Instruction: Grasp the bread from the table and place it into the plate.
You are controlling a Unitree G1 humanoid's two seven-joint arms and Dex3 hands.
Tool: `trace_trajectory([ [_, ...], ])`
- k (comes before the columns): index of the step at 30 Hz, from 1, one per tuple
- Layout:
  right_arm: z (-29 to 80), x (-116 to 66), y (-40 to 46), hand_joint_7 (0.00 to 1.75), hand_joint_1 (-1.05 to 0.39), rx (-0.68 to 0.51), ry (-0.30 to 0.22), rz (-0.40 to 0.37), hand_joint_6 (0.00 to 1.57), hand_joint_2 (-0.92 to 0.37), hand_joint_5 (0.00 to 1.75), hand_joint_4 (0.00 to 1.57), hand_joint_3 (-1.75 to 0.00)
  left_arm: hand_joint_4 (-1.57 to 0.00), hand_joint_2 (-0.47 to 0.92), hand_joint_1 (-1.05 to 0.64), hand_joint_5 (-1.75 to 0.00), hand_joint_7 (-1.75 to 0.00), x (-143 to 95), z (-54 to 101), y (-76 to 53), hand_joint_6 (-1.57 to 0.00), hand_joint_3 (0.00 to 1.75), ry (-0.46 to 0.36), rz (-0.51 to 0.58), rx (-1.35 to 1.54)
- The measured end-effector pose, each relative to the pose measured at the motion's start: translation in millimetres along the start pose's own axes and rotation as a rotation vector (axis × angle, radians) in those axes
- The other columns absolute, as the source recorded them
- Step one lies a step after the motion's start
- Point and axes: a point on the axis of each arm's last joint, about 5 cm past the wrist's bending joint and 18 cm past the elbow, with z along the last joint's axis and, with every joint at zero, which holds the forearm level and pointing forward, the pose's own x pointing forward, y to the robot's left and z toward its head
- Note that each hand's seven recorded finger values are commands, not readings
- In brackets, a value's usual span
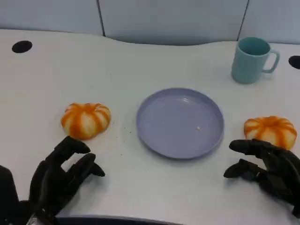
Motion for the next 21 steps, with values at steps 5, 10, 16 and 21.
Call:
trace_trajectory([
  [5,-0.5,0.4,0.6,0.44,-0.38,0.001,-0.002,0.001,0.88,-0.92,1.06,0.74,-0.01,-0.28,0.92,-0.49,-1.11,-0.60,1.0,15.4,-2.2,-0.40,0.06,-0.073,-0.095,0.260],
  [10,-0.9,0.6,1.1,0.44,-0.39,-0.002,-0.004,0.002,0.88,-0.92,1.06,0.73,-0.01,-0.35,0.91,-0.55,-0.75,-0.09,2.5,30.9,-8.0,-0.56,0.01,-0.150,-0.157,0.557],
  [16,-0.7,0.4,1.7,0.45,-0.38,-0.008,-0.002,-0.001,0.87,-0.92,1.06,0.72,-0.02,-0.20,0.92,-0.58,-0.65,0.00,4.4,47.5,-14.6,-0.43,0.02,-0.216,-0.171,0.870],
  [21,-0.5,0.7,2.0,0.45,-0.40,-0.007,0.001,-0.004,0.87,-0.92,1.06,0.71,-0.02,-0.06,0.92,-0.65,-0.61,0.00,8.3,73.2,-17.9,-0.32,0.05,-0.289,-0.202,1.205],
])
